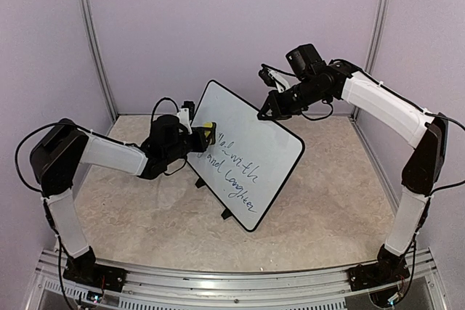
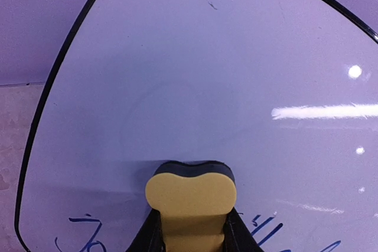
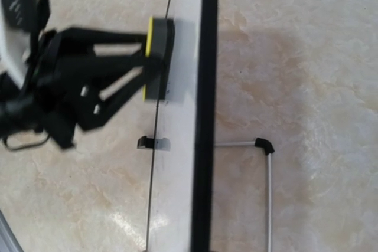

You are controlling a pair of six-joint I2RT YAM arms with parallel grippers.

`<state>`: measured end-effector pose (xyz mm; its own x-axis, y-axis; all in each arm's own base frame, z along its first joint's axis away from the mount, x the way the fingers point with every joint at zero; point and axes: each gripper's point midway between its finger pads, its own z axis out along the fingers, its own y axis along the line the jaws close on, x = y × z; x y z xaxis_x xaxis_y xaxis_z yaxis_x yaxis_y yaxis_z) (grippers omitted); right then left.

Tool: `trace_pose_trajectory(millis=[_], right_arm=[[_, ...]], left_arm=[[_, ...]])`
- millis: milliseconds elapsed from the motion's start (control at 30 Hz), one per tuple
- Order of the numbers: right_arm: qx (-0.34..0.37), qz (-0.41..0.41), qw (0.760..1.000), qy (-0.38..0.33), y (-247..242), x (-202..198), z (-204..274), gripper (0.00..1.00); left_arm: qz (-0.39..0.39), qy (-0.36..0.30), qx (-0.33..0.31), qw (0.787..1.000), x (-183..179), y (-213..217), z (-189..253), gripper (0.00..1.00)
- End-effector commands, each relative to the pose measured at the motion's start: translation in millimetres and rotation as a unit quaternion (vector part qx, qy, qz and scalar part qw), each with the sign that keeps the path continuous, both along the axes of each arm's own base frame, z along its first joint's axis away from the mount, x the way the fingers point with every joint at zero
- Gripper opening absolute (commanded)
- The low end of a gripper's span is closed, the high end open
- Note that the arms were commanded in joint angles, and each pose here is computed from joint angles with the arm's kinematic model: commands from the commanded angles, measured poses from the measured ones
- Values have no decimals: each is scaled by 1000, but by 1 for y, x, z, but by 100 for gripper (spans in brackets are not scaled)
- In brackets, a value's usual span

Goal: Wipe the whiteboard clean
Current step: Erase the center of the whiteboard.

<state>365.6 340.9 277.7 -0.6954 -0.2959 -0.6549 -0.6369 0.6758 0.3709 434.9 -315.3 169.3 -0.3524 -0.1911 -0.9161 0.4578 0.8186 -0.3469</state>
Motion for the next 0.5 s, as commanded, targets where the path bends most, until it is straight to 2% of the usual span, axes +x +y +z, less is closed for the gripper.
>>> trace_pose_trajectory(millis=[0,233,467], right_arm=[[28,173,984,43,48,-74,-11,0],[25,173,984,44,49,-72,-12,0],[24,173,984,44,50,-70,-11,0]], left_arm=[[5,73,47,996,12,22,-59,12],[-41,44,49,997,3,-2,-46,12],[-108,4,104,989,-45,-53,-52,12]])
